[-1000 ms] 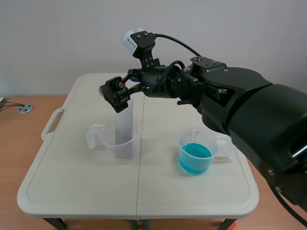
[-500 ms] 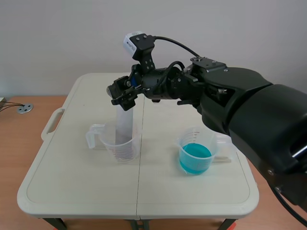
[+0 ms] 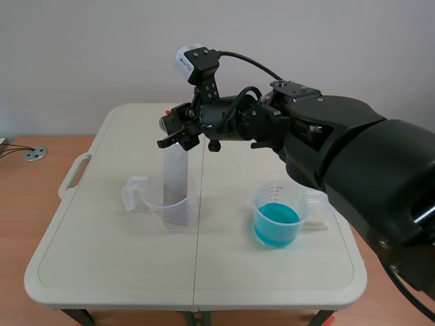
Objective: Hold the metal plate by the orange handle, dip it into the blue solution, take it out and point at it, then put the plate back in the beaker on the left.
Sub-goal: 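Lift the metal plate out of the left beaker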
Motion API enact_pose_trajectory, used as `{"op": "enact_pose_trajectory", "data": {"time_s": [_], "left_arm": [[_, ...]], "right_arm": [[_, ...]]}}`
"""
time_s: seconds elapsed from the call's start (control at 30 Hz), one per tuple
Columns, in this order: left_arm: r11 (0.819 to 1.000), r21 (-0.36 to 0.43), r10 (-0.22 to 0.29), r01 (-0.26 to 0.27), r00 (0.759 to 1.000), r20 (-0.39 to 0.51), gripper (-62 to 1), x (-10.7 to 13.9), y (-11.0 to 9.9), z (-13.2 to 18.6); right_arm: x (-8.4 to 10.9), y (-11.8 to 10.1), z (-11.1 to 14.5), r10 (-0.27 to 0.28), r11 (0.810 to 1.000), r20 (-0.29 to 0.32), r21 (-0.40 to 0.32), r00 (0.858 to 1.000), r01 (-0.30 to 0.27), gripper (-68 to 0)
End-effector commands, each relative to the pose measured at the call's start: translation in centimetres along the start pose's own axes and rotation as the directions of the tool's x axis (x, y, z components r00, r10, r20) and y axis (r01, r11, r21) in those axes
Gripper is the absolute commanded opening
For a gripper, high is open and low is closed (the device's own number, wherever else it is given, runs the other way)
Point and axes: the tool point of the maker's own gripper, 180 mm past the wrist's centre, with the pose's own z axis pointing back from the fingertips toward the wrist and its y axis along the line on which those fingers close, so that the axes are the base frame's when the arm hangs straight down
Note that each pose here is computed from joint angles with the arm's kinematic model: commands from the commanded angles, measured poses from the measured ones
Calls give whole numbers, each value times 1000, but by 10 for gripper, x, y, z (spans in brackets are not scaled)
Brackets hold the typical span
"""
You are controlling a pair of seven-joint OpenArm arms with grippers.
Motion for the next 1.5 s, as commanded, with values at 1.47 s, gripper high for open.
{"op": "enact_pose_trajectory", "data": {"time_s": [1.47], "left_arm": [[1000, -12, 7, -7, 1000, 14, -582, 3, -6, 0]], "right_arm": [[89, 78, 80, 292, 929, 277, 144, 915, -340, -662]]}}
